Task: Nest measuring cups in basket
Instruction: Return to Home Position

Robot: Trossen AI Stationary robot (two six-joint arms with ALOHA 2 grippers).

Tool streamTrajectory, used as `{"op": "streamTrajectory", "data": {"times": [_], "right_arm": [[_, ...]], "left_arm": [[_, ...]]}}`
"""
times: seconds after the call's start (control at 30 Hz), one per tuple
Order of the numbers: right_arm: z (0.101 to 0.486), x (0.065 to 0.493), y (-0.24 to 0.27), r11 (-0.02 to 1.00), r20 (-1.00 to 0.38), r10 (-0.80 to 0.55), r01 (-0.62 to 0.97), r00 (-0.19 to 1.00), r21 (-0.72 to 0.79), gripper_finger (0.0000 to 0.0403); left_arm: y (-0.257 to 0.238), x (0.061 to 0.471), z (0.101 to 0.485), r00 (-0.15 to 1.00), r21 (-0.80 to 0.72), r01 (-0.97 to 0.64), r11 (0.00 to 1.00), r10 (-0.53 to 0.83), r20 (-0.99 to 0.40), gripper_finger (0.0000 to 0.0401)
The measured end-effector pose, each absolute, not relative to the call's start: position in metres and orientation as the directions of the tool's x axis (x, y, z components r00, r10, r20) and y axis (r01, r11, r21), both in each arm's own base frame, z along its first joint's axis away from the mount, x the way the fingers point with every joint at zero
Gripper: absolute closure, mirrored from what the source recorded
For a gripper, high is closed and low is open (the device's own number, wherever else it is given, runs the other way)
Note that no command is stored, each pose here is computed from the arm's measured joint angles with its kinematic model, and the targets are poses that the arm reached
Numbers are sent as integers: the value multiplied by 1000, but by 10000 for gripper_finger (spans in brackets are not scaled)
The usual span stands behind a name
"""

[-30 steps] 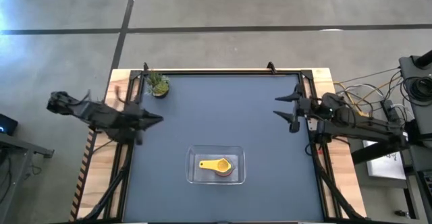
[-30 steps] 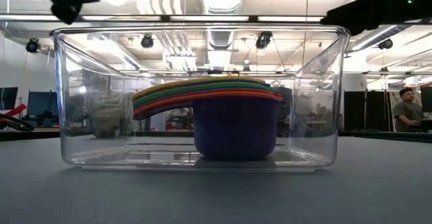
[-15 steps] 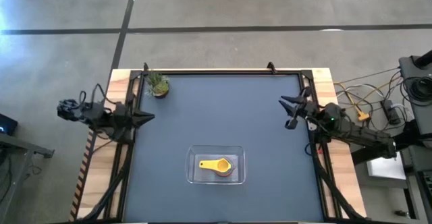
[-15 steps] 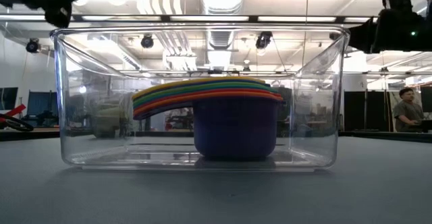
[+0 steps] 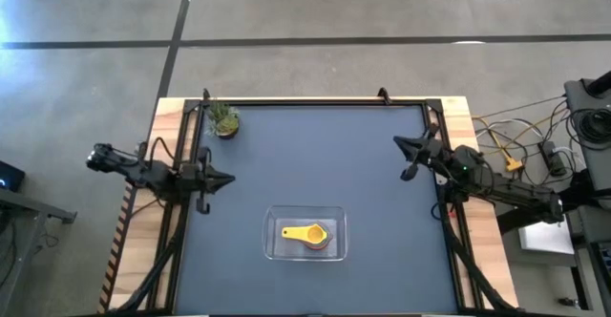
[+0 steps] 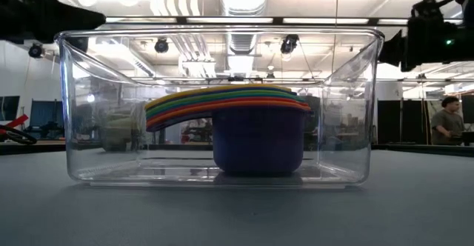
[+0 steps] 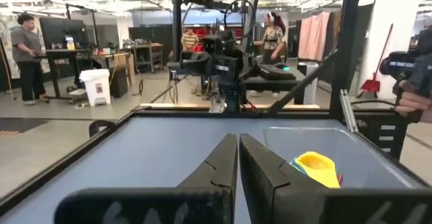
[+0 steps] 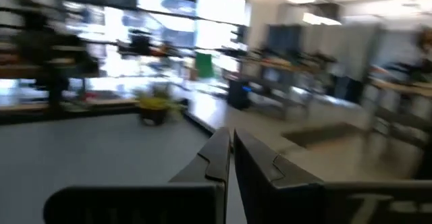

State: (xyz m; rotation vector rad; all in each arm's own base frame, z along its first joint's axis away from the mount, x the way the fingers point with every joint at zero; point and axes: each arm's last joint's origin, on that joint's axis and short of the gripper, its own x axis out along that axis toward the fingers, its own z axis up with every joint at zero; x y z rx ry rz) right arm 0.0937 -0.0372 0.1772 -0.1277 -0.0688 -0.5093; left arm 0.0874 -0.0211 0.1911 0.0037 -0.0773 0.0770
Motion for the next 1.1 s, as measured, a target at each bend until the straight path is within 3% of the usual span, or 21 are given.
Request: {"op": "streamTrajectory", "data": {"times": [0.17,1.1], "right_arm": [[176,92,-41,805,79,-590,593,804,-31,390],[174,92,-41,801,64,-593,596,803,-58,390]], "left_arm": [[-23,91,179,994,-9,-76,997,76,78,401],[-21,92,175,989,-17,-134,991,135,56,401]]}}
